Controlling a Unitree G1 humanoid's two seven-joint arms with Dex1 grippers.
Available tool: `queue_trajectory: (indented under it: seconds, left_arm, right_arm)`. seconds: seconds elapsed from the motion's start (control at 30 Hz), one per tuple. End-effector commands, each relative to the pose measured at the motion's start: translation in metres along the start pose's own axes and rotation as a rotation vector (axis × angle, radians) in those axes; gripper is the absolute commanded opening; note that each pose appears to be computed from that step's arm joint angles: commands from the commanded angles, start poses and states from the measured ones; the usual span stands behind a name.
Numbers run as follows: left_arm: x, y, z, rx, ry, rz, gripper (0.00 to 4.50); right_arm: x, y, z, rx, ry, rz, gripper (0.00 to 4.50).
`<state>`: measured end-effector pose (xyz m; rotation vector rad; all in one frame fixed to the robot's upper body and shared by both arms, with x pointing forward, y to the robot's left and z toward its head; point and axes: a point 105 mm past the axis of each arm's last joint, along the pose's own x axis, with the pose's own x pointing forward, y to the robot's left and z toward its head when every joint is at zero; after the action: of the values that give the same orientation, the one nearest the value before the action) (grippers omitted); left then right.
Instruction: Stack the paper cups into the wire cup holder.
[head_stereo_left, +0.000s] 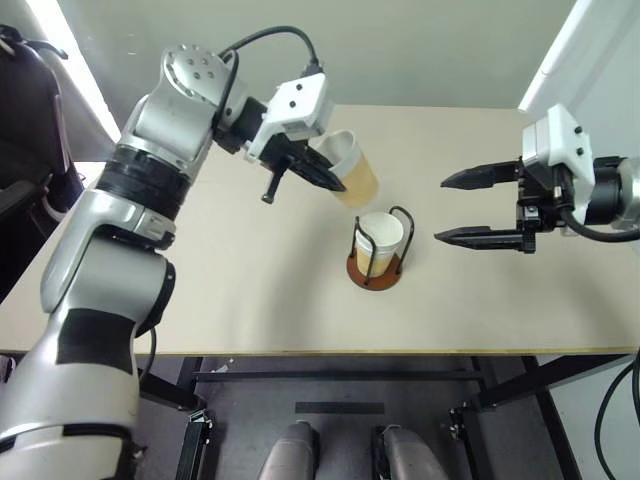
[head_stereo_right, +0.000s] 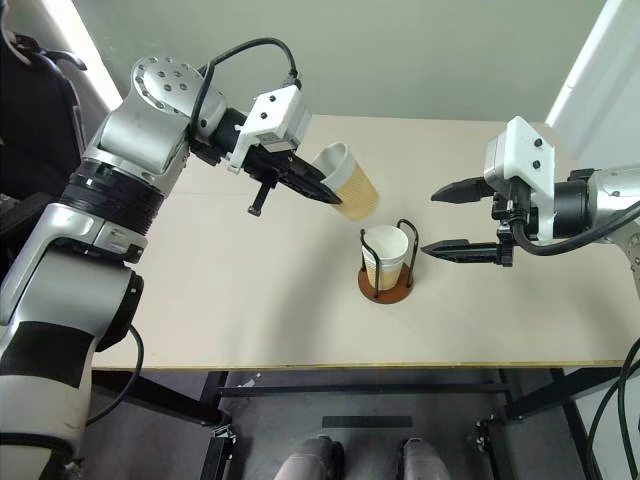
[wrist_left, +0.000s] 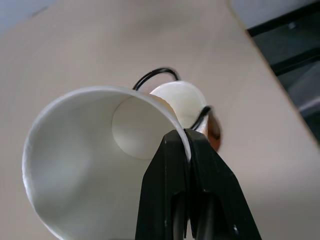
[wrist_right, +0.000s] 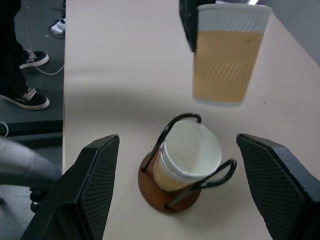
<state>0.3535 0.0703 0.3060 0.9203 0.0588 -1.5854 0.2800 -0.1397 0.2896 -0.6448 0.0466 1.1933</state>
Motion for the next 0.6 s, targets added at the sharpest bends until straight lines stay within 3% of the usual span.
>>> queue_trajectory:
  seconds: [0.03,0.6]
  left_arm:
    - [0.000,-0.001,0.021,0.022,-0.056,-0.044,0.02]
    - [0.021,-0.003,0.011,0.057,-0.014,-0.099,0.02]
  right_arm:
    - [-0.005,-0.001,0.011,-0.048,-0.017,-0.028,3.80]
    - [-0.005,0.004,0.005,-0.045,-0.002,-0.055,3.80]
